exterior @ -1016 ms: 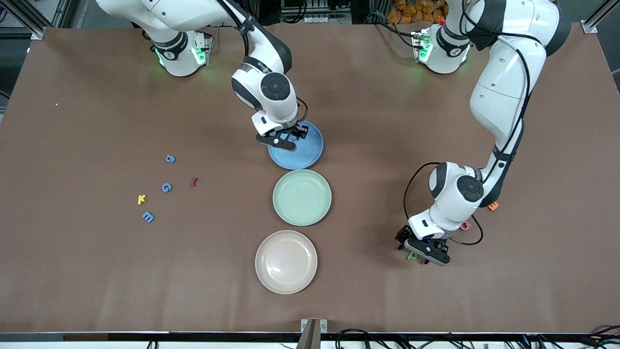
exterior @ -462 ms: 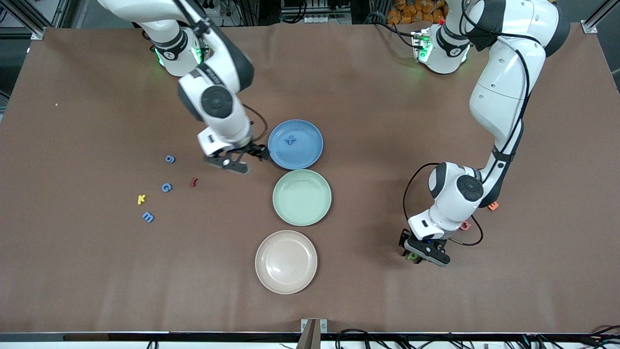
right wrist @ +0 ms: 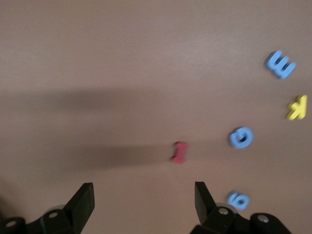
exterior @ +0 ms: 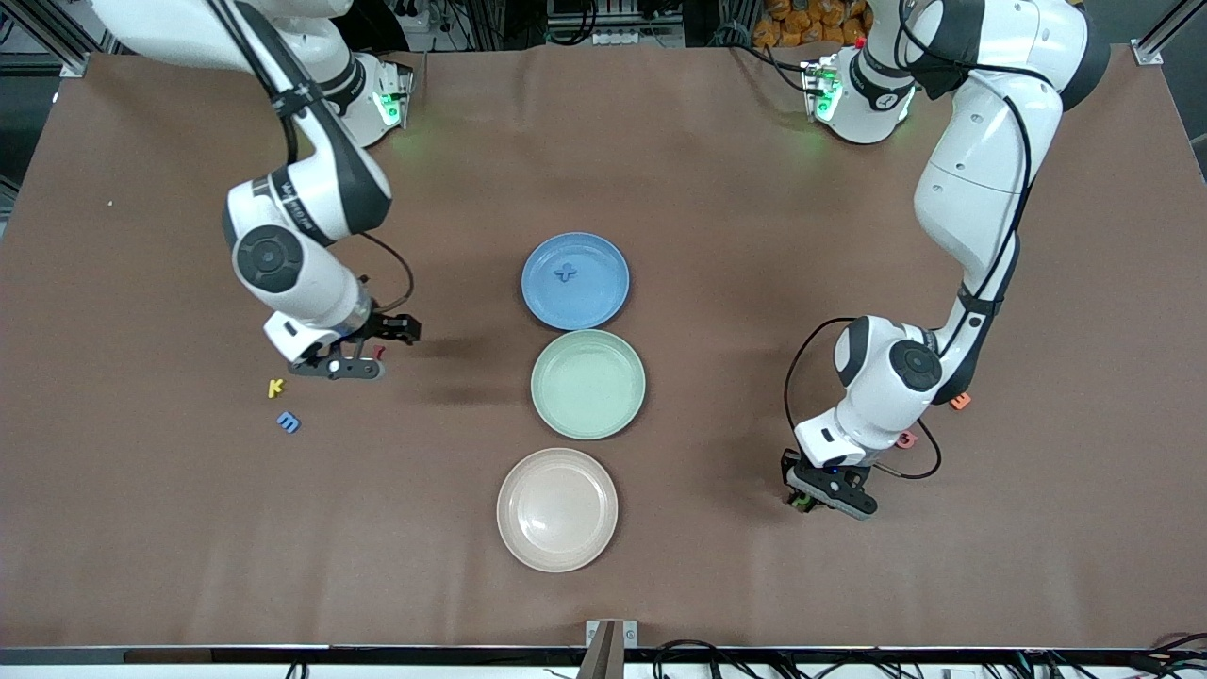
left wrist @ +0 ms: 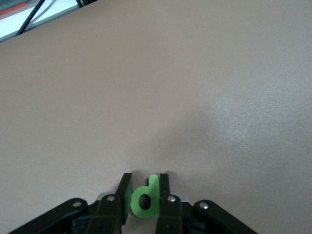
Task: Sort letters by color into matching plates
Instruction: 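Grasp the green d with the left gripper while the right gripper reaches blue G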
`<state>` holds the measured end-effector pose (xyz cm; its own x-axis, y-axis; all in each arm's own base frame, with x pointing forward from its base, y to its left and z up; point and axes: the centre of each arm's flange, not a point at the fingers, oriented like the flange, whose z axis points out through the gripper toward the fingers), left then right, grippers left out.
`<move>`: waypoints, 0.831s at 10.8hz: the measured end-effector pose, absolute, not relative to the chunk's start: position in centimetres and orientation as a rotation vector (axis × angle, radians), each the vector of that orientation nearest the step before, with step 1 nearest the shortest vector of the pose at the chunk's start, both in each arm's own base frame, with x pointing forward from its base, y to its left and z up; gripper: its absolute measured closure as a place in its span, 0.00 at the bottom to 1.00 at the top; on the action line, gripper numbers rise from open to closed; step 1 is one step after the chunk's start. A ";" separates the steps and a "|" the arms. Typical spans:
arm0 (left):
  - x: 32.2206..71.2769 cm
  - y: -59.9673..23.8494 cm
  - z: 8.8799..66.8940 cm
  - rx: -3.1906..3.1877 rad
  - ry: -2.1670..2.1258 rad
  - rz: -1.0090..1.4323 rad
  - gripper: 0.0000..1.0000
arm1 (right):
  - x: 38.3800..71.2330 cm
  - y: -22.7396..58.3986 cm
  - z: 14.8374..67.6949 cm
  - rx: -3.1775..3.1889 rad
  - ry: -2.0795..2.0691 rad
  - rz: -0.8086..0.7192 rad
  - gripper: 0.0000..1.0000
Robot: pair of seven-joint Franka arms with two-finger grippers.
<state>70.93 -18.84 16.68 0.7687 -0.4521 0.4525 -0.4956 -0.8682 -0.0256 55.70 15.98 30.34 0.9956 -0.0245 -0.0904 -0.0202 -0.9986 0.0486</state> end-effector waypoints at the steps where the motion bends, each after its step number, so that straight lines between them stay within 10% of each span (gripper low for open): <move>1: 70.9 -18.8 16.7 2.864 -0.769 0.697 0.74 | 55.8 13.3 29.4 3.093 0.029 -0.125 0.08; 9: 70.7 -19.9 23.9 2.921 -0.724 0.448 0.74 | 53.2 2.0 23.7 3.061 0.228 0.041 0.09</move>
